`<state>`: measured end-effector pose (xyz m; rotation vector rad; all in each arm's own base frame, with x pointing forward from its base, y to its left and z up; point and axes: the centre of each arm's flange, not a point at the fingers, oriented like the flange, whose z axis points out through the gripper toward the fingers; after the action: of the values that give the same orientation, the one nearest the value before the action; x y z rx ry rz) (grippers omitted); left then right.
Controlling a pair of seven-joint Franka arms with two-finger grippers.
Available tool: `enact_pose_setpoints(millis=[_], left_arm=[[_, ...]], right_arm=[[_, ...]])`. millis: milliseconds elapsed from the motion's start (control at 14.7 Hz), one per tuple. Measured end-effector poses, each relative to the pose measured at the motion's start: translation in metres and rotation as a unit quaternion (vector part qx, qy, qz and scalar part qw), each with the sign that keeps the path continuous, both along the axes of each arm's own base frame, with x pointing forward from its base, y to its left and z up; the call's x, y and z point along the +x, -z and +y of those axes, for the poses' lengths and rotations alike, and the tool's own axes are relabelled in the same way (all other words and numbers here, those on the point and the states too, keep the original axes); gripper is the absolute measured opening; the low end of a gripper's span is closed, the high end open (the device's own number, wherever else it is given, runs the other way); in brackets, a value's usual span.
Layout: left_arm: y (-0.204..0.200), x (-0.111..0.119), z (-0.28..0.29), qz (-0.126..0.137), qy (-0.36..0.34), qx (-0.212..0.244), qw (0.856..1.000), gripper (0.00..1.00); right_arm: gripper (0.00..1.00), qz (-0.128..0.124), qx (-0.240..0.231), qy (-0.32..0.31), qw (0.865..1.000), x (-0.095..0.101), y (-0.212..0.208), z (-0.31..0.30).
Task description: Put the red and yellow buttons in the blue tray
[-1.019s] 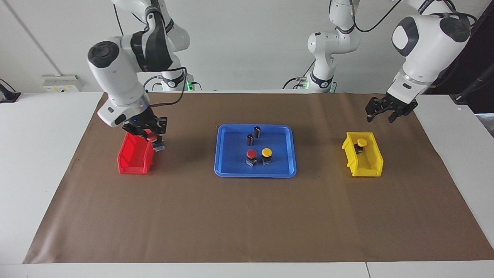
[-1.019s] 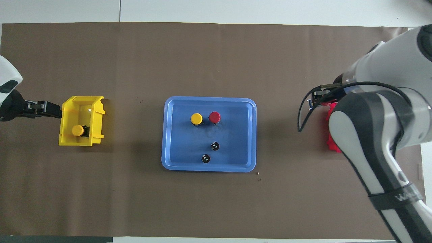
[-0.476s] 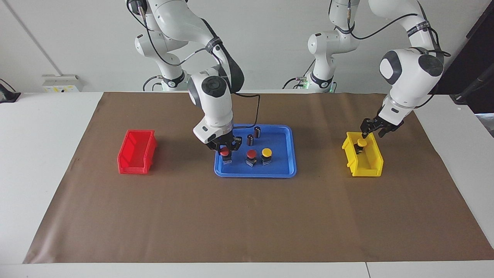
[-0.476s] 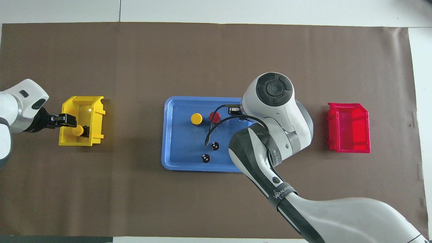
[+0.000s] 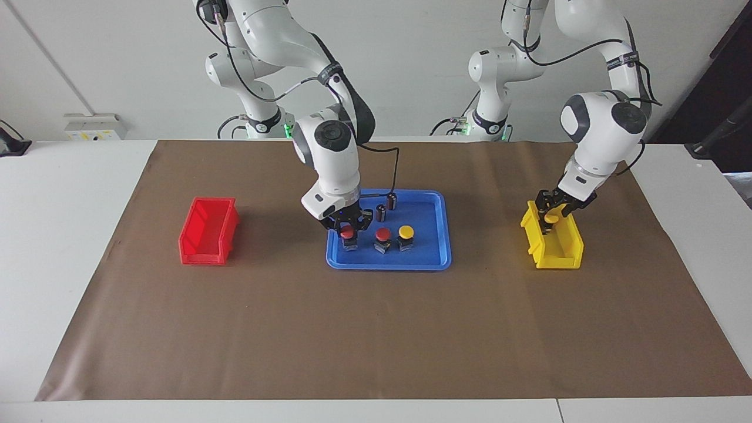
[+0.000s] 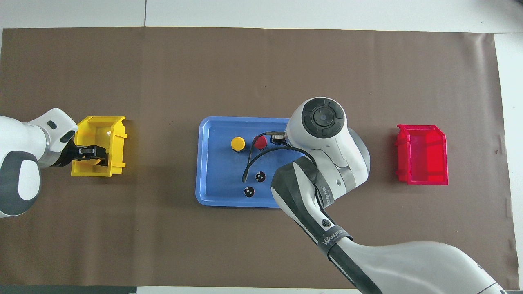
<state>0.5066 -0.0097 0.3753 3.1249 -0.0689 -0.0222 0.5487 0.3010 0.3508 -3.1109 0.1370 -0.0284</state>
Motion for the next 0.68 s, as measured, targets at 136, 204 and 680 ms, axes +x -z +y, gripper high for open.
enact_pose_setpoints(millis=[136, 204, 680], left_arm=[[0.005, -0.002, 0.001, 0.003, 0.000, 0.000, 1.000, 0.67], [0.007, -0.002, 0.001, 0.003, -0.001, 0.000, 1.000, 0.67], [0.002, 0.006, 0.004, 0.004, -0.004, -0.001, 1.000, 0.41]], right_arm=[[0.78, 0.002, -0.009, 0.000, 1.000, 0.003, -0.004, -0.004], [0.90, 0.002, -0.023, -0.005, 1.000, 0.008, -0.014, -0.008], [1.00, 0.005, -0.063, 0.037, 0.997, 0.044, -0.201, -0.169]])
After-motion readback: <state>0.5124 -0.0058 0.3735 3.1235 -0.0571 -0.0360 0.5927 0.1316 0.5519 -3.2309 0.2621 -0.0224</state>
